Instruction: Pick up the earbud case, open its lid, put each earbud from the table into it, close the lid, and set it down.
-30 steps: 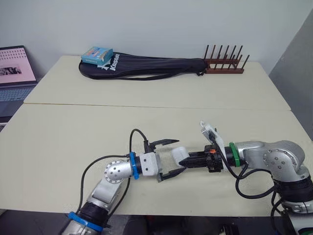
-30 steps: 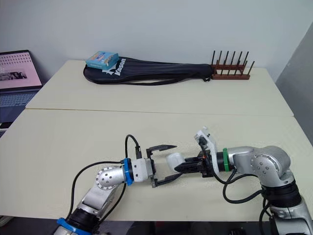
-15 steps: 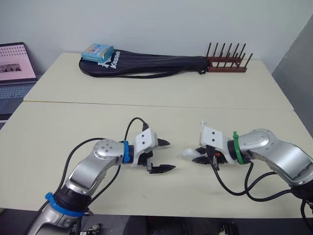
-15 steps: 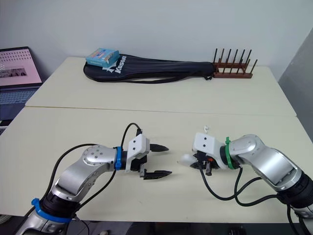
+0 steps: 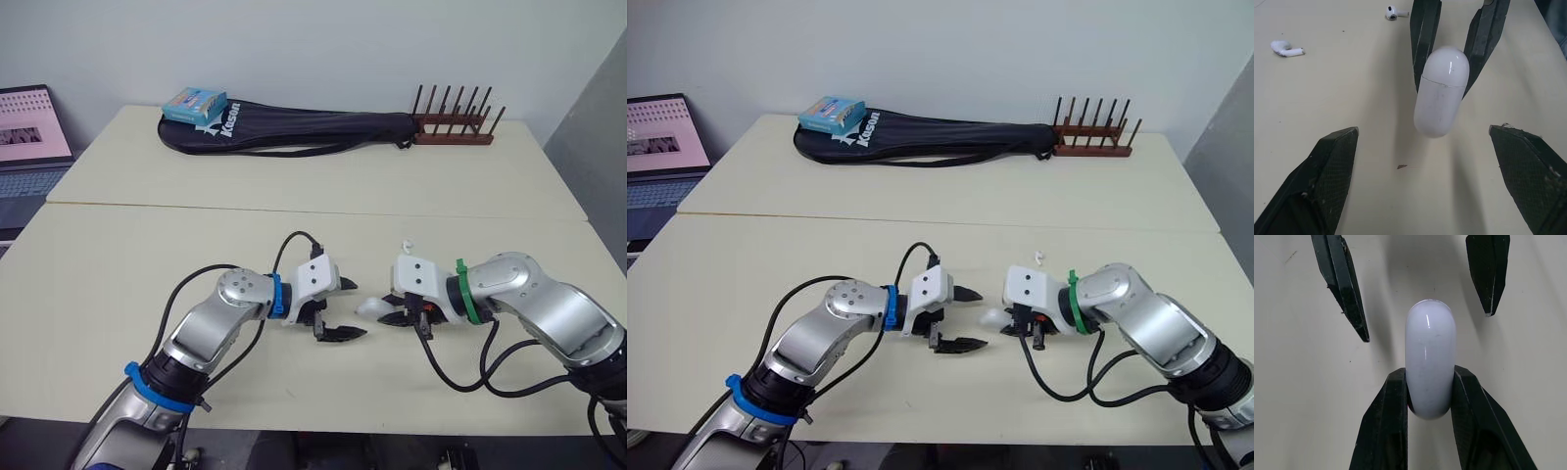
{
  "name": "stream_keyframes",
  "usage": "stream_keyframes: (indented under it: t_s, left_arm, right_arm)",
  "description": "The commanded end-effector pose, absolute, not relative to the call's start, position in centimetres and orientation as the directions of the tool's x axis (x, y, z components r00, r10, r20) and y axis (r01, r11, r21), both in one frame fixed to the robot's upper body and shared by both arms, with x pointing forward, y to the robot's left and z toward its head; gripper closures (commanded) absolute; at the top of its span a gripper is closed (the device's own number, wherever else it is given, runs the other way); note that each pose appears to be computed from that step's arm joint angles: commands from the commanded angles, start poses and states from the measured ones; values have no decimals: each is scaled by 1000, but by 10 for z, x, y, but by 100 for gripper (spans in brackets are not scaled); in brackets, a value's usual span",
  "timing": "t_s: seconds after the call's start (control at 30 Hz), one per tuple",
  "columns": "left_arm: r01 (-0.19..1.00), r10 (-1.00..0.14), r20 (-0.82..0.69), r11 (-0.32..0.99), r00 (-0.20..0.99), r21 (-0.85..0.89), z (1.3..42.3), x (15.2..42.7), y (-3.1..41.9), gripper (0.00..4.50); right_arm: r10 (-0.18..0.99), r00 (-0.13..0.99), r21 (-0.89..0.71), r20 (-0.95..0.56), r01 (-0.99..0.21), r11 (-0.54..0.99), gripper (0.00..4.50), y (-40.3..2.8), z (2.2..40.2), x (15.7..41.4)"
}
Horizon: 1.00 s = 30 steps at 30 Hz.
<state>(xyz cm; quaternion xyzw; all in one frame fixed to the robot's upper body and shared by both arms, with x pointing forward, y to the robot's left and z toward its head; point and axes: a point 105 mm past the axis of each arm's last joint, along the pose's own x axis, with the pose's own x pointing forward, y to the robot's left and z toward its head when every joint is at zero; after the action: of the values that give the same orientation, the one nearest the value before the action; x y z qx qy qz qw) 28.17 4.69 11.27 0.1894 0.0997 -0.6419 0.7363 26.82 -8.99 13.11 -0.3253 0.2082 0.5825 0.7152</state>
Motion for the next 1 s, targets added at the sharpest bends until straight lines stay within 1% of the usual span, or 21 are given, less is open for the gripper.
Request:
stream_keyframes:
  t_s: [0.03, 0.1, 0.2, 0.5, 0.53, 0.73, 0.9, 1.0]
  left_arm:
    - [980, -920, -366, 73, 138, 185, 121, 282, 39, 0]
    - [980, -924, -357, 75, 137, 183, 121, 283, 37, 0]
    - [981, -927, -350, 71, 132, 182, 121, 283, 35, 59]
    - [982, -934, -338, 56, 116, 181, 121, 284, 29, 364]
    - [982, -934, -337, 56, 115, 181, 121, 284, 29, 370]
    - [983, -934, -337, 60, 117, 174, 118, 281, 29, 370]
    - [985, -933, -335, 87, 134, 150, 112, 280, 37, 370]
    - [985, -944, -288, 135, 162, 111, 108, 278, 46, 370]
  right_arm:
    - [713, 242, -266, -658, -961, 80, 372, -85, 143, 269]
    - [714, 240, -268, -657, -960, 77, 372, -84, 143, 269]
    - [715, 238, -269, -657, -960, 73, 372, -84, 143, 268]
    - [720, 229, -270, -655, -961, 59, 372, -81, 144, 268]
    - [720, 228, -270, -655, -961, 58, 372, -81, 144, 268]
    - [714, 219, -265, -665, -963, 48, 372, -82, 144, 266]
    - [681, 218, -277, -699, -961, 23, 204, -94, 143, 266]
    - [669, 264, -310, -695, -949, 53, 97, -107, 154, 272]
